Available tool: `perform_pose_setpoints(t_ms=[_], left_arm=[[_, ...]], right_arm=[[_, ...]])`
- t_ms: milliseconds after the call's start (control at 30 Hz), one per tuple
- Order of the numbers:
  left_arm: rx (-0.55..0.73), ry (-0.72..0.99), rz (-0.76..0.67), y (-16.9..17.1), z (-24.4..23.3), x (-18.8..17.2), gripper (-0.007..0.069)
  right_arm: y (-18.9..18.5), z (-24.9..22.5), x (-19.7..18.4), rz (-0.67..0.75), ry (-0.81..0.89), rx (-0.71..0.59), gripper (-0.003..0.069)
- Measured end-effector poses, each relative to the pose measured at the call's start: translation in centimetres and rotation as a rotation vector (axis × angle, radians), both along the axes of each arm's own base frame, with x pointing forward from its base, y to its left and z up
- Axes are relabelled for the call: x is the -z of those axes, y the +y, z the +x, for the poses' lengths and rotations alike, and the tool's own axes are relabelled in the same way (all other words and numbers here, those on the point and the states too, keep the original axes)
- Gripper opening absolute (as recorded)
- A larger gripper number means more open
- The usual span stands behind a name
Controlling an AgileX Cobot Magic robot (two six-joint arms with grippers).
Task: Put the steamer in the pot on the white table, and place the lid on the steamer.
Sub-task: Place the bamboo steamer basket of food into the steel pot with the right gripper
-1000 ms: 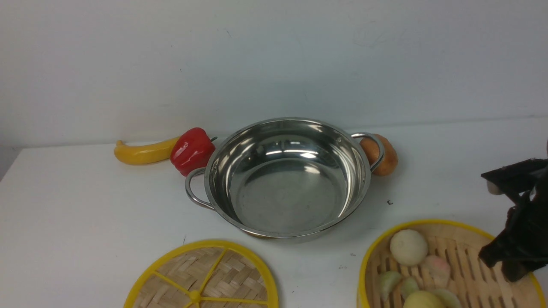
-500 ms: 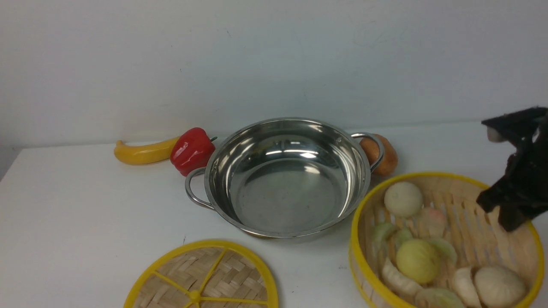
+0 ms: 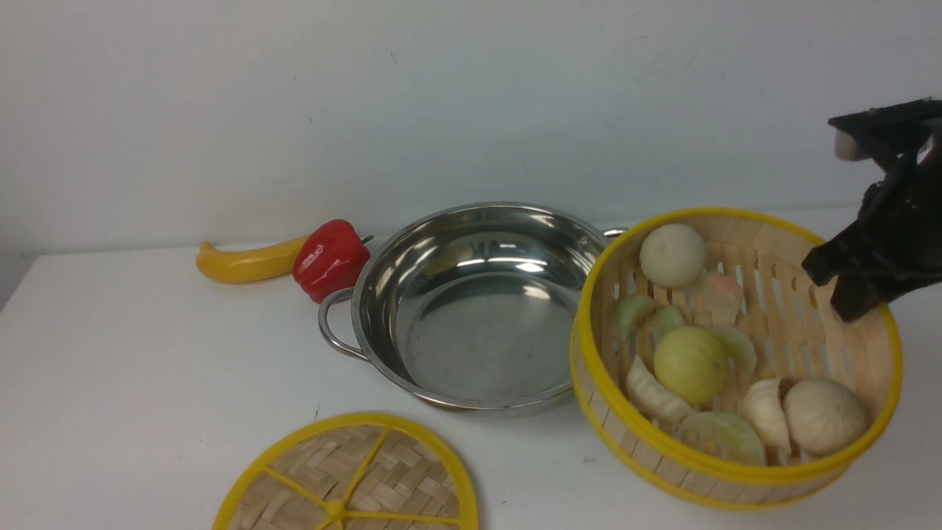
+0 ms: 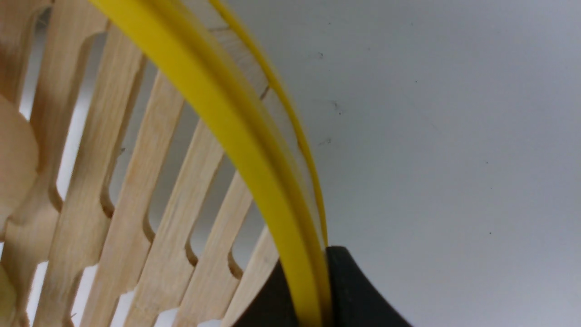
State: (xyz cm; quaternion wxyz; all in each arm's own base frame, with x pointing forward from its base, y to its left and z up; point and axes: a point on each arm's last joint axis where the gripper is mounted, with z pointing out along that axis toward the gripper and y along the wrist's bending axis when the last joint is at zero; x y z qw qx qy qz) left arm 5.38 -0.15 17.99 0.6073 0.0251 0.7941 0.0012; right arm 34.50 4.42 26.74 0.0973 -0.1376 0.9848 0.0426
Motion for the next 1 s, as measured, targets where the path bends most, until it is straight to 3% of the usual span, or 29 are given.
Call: perform_pose_setpoints(t_ms=[400,633,1000], left_arm=[[0.0,0.0,0.0,0.0,0.0,0.0,0.0241],[0.0,0.0,0.0,0.0,0.0,0.0,0.0241],[0.0,0.0,0.0,0.0,0.0,0.0,0.0241]], right_arm=[[1.2,0.3,-2.2,0.083,-0.063,-0.017,0.0052],[6.2,1.7,-4.2,0.1,-0.141,-0.15,0.0052],[9.7,6.9,-1.9,0.125,-0.149,-0.181,0.0052]])
